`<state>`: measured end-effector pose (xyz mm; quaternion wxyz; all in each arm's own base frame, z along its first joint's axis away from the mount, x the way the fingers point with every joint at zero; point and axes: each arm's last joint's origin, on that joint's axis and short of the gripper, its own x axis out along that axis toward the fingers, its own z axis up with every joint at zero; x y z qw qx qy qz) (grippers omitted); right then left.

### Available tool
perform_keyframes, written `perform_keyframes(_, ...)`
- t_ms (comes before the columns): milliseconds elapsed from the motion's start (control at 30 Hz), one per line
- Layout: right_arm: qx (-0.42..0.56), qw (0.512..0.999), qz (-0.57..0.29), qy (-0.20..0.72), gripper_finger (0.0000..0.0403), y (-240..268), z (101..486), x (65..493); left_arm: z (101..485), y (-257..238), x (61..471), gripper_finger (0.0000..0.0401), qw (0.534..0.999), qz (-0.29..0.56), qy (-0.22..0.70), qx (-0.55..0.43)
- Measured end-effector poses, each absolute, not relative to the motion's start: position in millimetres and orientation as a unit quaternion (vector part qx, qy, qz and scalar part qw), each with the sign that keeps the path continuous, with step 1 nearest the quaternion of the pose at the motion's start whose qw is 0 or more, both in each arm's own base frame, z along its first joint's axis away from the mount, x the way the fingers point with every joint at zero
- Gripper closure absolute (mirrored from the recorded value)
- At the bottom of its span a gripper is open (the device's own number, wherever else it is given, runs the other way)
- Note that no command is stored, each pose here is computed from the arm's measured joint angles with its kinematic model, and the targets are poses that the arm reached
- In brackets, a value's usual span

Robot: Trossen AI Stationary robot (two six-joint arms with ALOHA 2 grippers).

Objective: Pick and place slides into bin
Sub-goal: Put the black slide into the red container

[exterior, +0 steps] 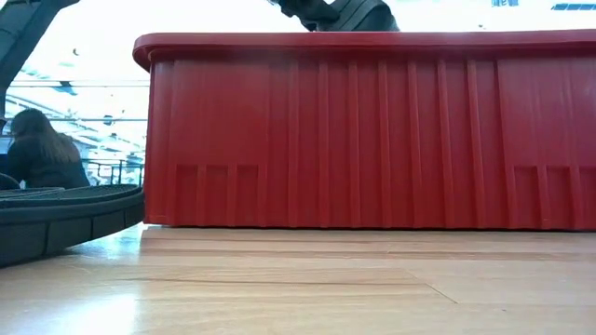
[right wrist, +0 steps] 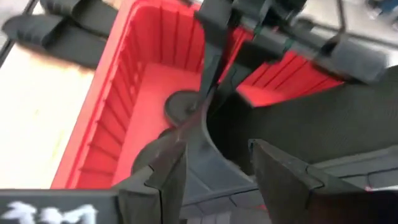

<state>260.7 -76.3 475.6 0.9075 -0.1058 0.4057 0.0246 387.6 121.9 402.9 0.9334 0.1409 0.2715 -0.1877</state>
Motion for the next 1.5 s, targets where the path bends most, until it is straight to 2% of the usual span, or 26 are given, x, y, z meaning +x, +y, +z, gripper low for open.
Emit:
perform_keyframes(167,-0.104,0.890,0.040,0.441,0.0231,-77,466,265,404,121,390,0.0401,0.935,-0.186,0.260,0.151)
perform_keyframes(367,-0.123,0.890,0.049,0.436,0.0232,-79,463,272,405,122,391,0.0401,0.936,-0.186,0.256,0.157)
perform_keyframes(600,-0.158,0.889,0.102,0.417,0.0232,-83,458,284,407,125,391,0.0401,0.939,-0.181,0.244,0.162)
perform_keyframes(867,-0.136,0.873,0.136,0.449,0.0233,-88,442,294,403,127,388,0.0401,0.935,-0.180,0.265,0.152)
perform_keyframes(1000,-0.138,0.871,0.129,0.453,0.0268,-87,442,294,402,127,387,0.0401,0.932,-0.175,0.277,0.155)
perform_keyframes(1167,-0.121,0.868,0.135,0.462,0.0375,-85,440,292,402,127,387,0.0401,0.931,-0.176,0.278,0.155)
perform_keyframes(1200,-0.121,0.868,0.134,0.462,0.0386,-85,440,292,401,127,387,0.0401,0.931,-0.177,0.278,0.155)
perform_keyframes(1400,-0.118,0.866,0.138,0.467,0.0397,-85,440,291,402,124,388,0.0400,0.931,-0.178,0.275,0.161)
perform_keyframes(1500,-0.103,0.866,0.150,0.466,0.0398,-85,440,288,403,122,389,0.0387,0.932,-0.172,0.272,0.167)
